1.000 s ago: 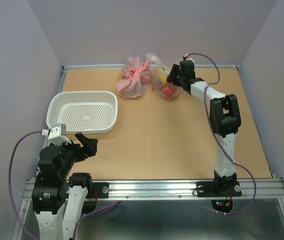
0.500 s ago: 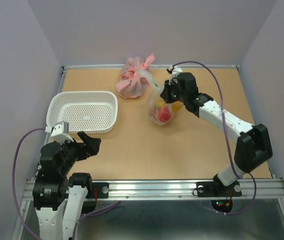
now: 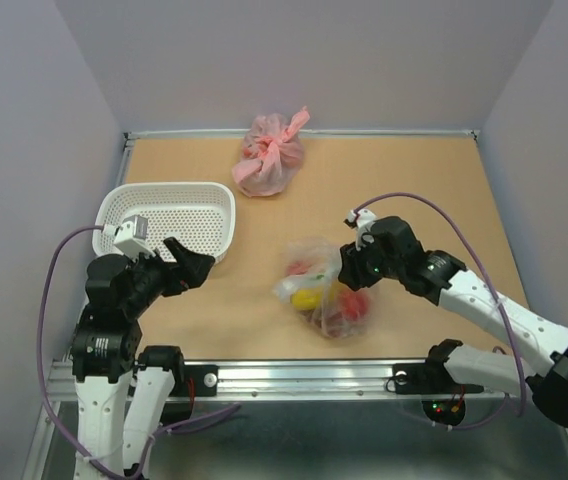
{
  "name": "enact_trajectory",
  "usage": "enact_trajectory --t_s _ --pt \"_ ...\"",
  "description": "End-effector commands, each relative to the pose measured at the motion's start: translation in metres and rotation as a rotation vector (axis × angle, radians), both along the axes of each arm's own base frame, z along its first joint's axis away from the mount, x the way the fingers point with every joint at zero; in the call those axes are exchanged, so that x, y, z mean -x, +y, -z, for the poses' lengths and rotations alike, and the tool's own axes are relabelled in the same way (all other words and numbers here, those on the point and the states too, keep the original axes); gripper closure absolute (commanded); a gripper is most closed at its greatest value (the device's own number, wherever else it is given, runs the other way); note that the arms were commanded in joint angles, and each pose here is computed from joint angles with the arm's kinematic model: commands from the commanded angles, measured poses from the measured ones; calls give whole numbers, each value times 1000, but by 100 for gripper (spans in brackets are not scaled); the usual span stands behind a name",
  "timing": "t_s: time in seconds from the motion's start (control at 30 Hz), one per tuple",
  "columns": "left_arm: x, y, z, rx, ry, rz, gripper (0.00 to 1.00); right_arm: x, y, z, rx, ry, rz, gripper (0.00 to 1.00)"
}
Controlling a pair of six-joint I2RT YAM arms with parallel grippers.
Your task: Untie the knot of the plastic bag and take out the fruit
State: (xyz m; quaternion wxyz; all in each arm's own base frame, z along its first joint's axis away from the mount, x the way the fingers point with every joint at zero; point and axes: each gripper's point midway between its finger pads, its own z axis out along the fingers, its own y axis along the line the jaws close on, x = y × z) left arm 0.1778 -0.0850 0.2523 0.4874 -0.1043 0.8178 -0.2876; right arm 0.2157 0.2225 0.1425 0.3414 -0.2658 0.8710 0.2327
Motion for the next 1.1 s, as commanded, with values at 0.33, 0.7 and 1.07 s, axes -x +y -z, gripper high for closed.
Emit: enact_trajectory --t_s 0.33,0.7,1.07 --pt "-47 -73 -44 144 -56 238 4 -3 -18 -60 -93 -8 238 28" --pt "-66 -214 -31 -37 63 343 4 15 -59 -49 -90 76 499 26" --pt "-75 -290 15 -175 148 313 4 46 -68 -9 -85 205 526 26"
